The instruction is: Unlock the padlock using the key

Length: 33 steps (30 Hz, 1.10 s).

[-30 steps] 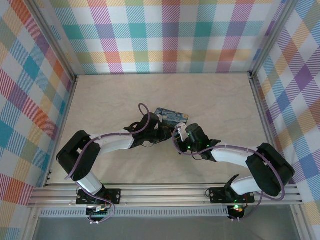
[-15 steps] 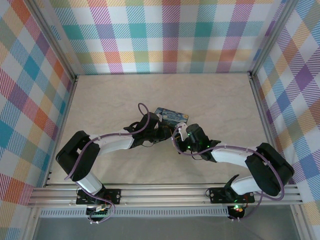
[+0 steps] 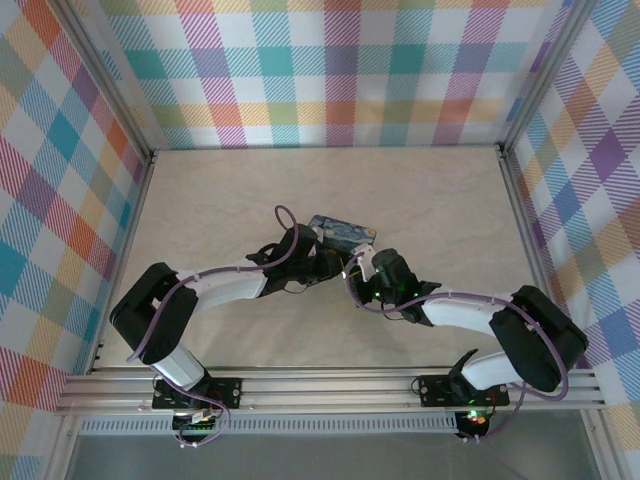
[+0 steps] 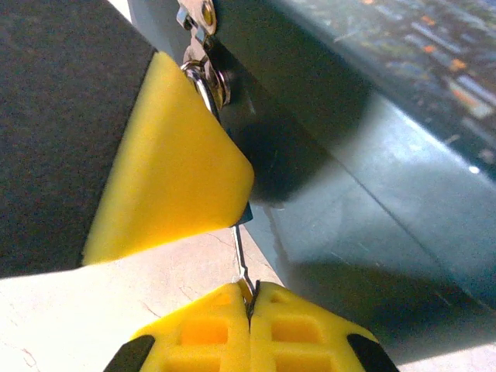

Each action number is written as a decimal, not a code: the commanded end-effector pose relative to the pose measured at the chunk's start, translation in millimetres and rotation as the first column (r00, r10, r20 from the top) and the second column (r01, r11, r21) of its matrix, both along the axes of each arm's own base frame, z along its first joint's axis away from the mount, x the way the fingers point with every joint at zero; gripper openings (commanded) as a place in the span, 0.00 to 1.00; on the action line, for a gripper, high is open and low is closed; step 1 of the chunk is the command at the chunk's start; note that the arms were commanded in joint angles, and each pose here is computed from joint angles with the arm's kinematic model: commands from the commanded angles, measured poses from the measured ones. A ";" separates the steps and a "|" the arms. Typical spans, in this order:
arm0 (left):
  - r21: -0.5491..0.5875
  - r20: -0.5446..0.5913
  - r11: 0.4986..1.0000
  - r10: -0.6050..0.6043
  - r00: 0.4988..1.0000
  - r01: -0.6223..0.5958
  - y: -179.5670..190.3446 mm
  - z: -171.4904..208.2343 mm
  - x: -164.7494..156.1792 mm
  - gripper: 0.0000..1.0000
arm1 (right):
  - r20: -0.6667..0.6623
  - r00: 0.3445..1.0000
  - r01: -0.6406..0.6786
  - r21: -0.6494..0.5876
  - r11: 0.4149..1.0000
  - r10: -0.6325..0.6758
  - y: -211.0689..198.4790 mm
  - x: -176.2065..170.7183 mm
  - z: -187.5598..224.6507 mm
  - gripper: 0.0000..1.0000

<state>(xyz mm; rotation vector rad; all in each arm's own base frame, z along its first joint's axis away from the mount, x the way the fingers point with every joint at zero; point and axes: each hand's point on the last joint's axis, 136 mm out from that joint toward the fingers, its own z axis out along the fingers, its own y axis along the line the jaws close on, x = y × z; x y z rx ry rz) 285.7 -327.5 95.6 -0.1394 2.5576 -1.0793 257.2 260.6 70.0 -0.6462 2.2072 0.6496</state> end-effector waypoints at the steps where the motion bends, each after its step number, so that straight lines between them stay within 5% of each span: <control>1: -0.049 0.021 0.998 -0.027 0.999 0.028 -10.7 22.8 -6.0 0.13 | 0.089 0.996 0.011 0.039 0.999 -0.014 10.5 17.2 22.1 0.00; 33: -0.047 0.009 0.999 -0.024 1.000 0.025 -13.4 18.1 -8.8 0.13 | 0.141 0.988 0.031 0.229 0.973 -0.065 5.7 21.9 55.1 0.00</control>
